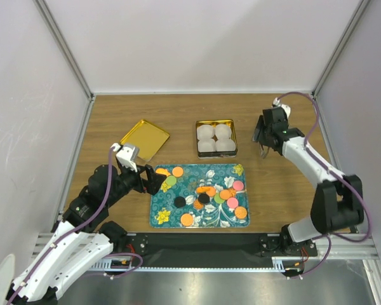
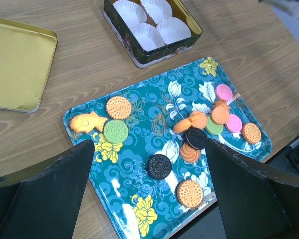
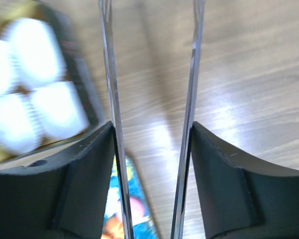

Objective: Pack the cookies

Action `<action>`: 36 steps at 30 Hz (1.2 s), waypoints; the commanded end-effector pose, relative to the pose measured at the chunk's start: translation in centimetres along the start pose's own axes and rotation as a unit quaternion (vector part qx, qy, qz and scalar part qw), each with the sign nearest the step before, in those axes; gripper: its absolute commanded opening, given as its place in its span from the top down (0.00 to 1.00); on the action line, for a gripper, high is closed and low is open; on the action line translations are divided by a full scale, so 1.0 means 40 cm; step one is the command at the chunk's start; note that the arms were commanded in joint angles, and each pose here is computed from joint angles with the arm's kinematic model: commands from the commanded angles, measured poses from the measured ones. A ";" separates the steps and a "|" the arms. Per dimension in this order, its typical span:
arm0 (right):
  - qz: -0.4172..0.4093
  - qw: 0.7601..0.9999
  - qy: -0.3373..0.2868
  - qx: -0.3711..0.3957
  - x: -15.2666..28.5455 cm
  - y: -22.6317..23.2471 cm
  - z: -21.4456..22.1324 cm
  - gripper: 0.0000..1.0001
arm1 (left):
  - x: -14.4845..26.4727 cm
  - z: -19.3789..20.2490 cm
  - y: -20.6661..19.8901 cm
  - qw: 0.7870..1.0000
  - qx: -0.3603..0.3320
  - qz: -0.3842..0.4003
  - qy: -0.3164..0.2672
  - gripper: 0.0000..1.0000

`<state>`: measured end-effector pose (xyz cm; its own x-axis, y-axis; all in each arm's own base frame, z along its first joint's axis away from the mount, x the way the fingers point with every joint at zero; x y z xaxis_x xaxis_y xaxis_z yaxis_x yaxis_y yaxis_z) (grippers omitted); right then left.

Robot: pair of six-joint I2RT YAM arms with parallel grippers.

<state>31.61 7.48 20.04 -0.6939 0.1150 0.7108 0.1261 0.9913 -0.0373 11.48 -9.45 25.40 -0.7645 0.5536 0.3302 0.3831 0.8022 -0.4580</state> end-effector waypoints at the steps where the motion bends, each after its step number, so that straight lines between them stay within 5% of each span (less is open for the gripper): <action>1: -0.042 0.998 -0.049 0.008 0.112 0.019 -0.047 0.37 | 0.003 -0.021 -0.011 1.000 -0.011 0.008 -0.013 0.00; 17: -0.223 0.961 -0.065 0.148 0.464 0.177 0.071 0.45 | 0.002 -0.019 -0.011 1.000 -0.011 0.008 -0.011 0.00; 24: -0.244 0.936 -0.011 0.255 0.527 0.236 0.178 0.44 | 0.003 -0.020 -0.012 1.000 -0.011 0.011 -0.011 0.00; 36: -0.316 0.886 0.060 0.335 0.548 0.191 0.257 0.43 | 0.003 -0.018 -0.012 1.000 -0.011 0.011 -0.010 0.00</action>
<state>11.10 18.94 27.93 -0.4513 -0.4066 0.7943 -0.6776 0.7353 -0.0086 11.60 -9.56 25.24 -0.7604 0.5525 0.3413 0.3799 0.8047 -0.4563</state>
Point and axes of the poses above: each gripper's point midway between its finger pads, its own x axis back along the fingers, its own y axis along the line the jaws close on, z = x × y, the point moved 10 cm from there along x, back along the fingers, and after that the axes turned 12 degrees about x, right-handed, at the moved point
